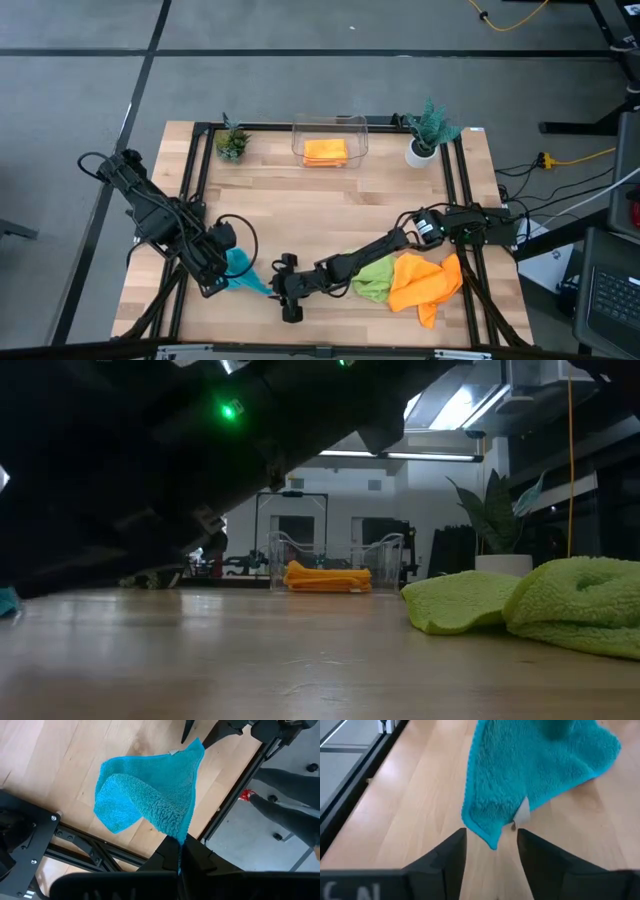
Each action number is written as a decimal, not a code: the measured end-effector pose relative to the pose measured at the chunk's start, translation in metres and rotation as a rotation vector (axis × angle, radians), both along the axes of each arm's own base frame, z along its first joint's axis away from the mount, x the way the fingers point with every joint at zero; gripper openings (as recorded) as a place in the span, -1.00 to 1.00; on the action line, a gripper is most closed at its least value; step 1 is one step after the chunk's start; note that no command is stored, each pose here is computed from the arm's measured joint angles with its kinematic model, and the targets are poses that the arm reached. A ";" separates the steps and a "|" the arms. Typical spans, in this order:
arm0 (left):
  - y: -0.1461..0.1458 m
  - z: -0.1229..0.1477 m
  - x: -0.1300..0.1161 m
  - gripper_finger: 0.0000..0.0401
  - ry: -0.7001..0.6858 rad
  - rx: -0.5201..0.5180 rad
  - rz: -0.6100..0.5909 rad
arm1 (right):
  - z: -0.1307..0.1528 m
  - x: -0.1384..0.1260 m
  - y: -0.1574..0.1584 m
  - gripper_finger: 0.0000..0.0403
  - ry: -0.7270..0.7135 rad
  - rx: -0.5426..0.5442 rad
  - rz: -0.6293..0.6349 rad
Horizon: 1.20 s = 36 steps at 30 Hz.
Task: Fold microfiber towels
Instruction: Fold the blue towel
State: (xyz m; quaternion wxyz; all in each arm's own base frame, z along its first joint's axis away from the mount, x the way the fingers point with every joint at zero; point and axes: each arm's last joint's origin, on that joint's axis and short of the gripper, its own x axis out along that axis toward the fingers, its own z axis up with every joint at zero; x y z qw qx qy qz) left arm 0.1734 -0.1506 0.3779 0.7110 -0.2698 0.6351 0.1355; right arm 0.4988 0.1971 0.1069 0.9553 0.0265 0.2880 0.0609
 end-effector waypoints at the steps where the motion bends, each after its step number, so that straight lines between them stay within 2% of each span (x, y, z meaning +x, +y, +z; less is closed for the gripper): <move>1: 0.000 0.000 0.000 -1.00 0.000 0.000 0.001 | 0.000 0.000 0.000 -0.13 -0.003 -0.001 0.001; 7: 0.000 0.000 0.000 -1.00 0.001 -0.001 0.003 | 0.005 0.003 0.001 -0.13 -0.066 -0.032 0.034; 15: 0.000 0.000 0.000 -1.00 0.001 -0.001 0.003 | 0.005 0.003 0.001 -0.18 -0.065 -0.039 0.038; 19: 0.000 0.000 0.000 -1.00 0.001 -0.001 0.003 | 0.005 0.003 0.001 -0.43 -0.061 -0.016 0.024; 23: 0.000 0.000 0.000 -1.00 0.001 -0.001 0.003 | 0.005 0.002 0.001 -0.87 -0.049 -0.004 0.014; 25: 0.000 0.000 0.000 -1.00 0.001 -0.001 0.003 | 0.008 0.000 0.000 -0.95 -0.029 -0.025 0.017; 28: 0.000 0.000 0.000 -1.00 0.002 0.000 0.002 | 0.026 -0.008 -0.005 -0.97 0.045 -0.098 -0.016; 30: 0.000 0.000 0.000 -1.00 0.002 0.000 0.001 | 0.047 -0.019 -0.010 -0.97 0.117 -0.156 -0.032; 33: 0.000 0.000 0.000 -1.00 -0.009 0.012 0.003 | 0.089 -0.038 -0.020 -0.98 0.179 -0.243 -0.029; 36: 0.001 0.000 0.001 -1.00 -0.027 0.033 0.009 | 0.139 -0.057 -0.031 -0.98 0.165 -0.270 -0.032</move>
